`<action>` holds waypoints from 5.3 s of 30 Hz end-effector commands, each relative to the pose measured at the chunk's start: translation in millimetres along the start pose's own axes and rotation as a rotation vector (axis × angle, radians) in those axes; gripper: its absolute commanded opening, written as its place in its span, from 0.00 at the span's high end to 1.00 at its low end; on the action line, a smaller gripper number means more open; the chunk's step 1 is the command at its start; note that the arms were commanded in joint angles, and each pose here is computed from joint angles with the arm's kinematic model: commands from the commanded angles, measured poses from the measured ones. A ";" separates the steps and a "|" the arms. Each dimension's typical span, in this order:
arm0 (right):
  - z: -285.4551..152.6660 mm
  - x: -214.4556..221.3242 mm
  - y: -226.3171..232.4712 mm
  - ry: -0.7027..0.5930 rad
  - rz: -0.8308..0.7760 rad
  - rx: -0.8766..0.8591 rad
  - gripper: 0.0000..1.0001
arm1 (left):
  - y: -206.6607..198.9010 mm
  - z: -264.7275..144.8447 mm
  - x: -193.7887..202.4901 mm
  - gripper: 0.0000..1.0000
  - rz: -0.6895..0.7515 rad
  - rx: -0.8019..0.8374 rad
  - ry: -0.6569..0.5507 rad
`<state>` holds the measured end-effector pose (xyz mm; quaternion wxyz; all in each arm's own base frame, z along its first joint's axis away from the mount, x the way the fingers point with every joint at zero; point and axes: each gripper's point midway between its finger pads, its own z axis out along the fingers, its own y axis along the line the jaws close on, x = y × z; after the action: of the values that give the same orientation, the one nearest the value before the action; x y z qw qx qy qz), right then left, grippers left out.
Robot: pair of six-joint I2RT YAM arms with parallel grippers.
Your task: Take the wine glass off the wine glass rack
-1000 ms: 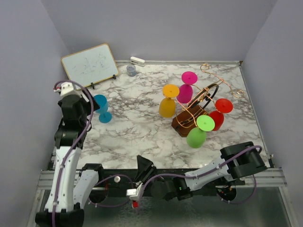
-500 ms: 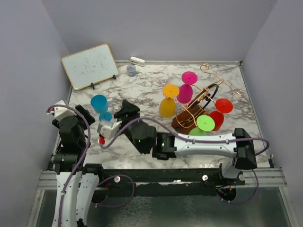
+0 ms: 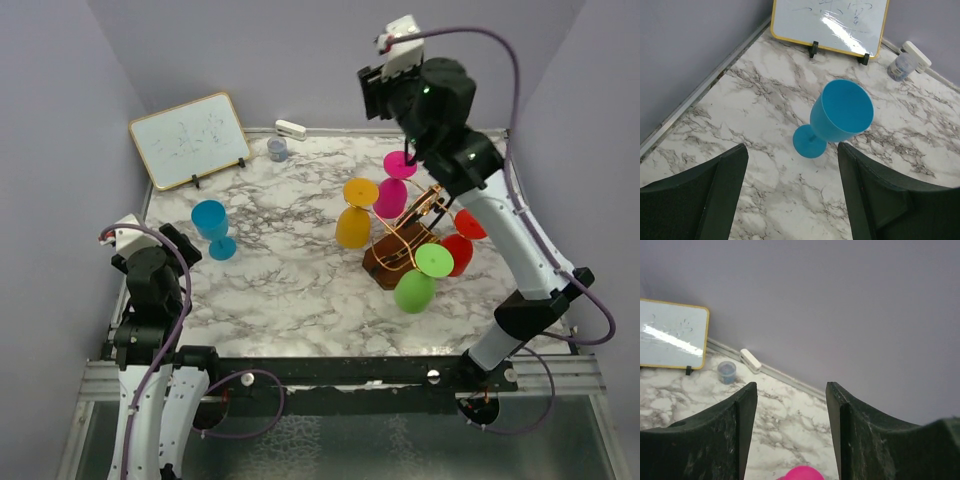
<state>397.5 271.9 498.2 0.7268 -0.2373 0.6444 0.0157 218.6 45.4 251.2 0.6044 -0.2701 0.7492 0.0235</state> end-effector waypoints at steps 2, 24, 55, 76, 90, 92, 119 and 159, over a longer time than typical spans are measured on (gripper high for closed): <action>0.5 49.7 -5.4 0.252 0.430 -0.291 0.47 | -4.9 -1.5 2.8 0.26 0.005 0.029 0.005; -61.8 180.5 -63.0 0.527 0.924 -0.319 0.46 | -14.4 -1.8 10.1 0.26 0.026 0.077 0.028; -52.5 234.0 -52.8 0.631 0.938 -0.300 0.50 | -15.5 -1.9 11.6 0.26 0.032 0.083 0.030; -45.4 227.2 -44.7 0.603 0.980 -0.373 0.77 | -15.2 -1.2 12.5 0.26 0.033 0.081 0.032; -49.2 199.8 -43.4 0.532 1.046 -0.401 0.99 | -15.1 -0.2 14.1 0.26 0.035 0.078 0.038; -49.3 193.8 -41.8 0.519 1.070 -0.417 0.99 | -15.0 -0.3 14.1 0.26 0.033 0.078 0.037; -57.6 177.1 -26.7 0.490 1.186 -0.530 0.99 | -15.0 0.1 14.3 0.26 0.034 0.078 0.037; -21.2 74.2 -61.0 0.021 0.838 -0.559 0.99 | -18.7 -0.5 15.0 0.26 0.032 0.098 0.039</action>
<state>436.4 164.0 358.6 0.4534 -0.0021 0.7538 0.4756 222.1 28.1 240.9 0.5958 -0.2373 0.7673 0.0020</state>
